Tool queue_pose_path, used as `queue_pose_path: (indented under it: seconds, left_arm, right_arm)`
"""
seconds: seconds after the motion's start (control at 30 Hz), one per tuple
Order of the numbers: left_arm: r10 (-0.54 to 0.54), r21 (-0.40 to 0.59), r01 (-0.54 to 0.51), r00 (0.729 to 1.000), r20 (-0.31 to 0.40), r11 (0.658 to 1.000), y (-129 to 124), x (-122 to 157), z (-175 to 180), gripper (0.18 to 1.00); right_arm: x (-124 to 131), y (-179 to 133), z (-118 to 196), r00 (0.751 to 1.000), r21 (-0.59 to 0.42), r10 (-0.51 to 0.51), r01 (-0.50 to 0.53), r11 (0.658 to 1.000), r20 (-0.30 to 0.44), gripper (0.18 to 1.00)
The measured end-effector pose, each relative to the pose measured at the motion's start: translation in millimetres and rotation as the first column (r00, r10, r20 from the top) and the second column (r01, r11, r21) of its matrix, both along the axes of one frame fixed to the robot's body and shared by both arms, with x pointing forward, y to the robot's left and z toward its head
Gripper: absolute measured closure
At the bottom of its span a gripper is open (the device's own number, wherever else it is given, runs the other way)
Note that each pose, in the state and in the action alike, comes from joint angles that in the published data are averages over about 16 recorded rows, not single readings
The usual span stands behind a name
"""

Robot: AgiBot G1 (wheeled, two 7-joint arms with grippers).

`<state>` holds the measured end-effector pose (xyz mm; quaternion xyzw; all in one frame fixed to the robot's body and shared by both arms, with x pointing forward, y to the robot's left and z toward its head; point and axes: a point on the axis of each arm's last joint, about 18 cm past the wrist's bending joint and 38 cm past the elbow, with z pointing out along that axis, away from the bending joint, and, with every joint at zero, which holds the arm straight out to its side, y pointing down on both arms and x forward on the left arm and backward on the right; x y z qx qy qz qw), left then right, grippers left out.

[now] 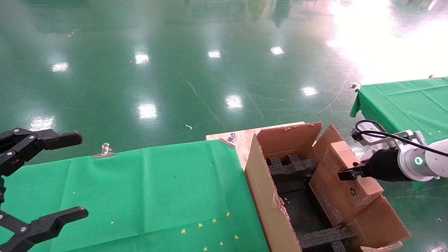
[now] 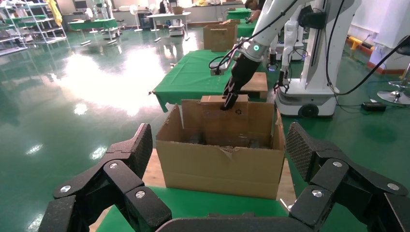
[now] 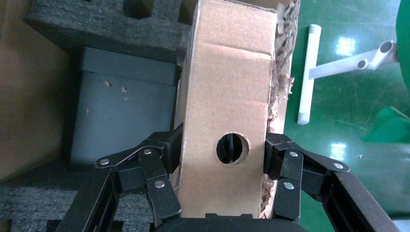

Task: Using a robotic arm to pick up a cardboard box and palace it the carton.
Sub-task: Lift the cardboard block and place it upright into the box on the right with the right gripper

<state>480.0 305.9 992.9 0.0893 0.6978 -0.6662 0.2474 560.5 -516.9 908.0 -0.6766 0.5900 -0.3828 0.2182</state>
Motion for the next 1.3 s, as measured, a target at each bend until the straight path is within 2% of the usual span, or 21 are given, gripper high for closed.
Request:
queue_pose_path:
  seconds: [0.9,1.3]
  left_arm:
    - [0.0,0.0,0.0,1.0,0.0,1.0,0.0,0.0,0.0,0.183]
    - [0.0,0.0,0.0,1.0,0.0,1.0,0.0,0.0,0.0,0.183]
  right_arm:
    - [29.1,3.1,-43.5,0.998,-0.002,-0.007,0.007,1.0,-0.064,0.82]
    - [38.0,-0.2,-28.2,0.999,-0.038,-0.008,0.006,0.999,-0.034,0.841]
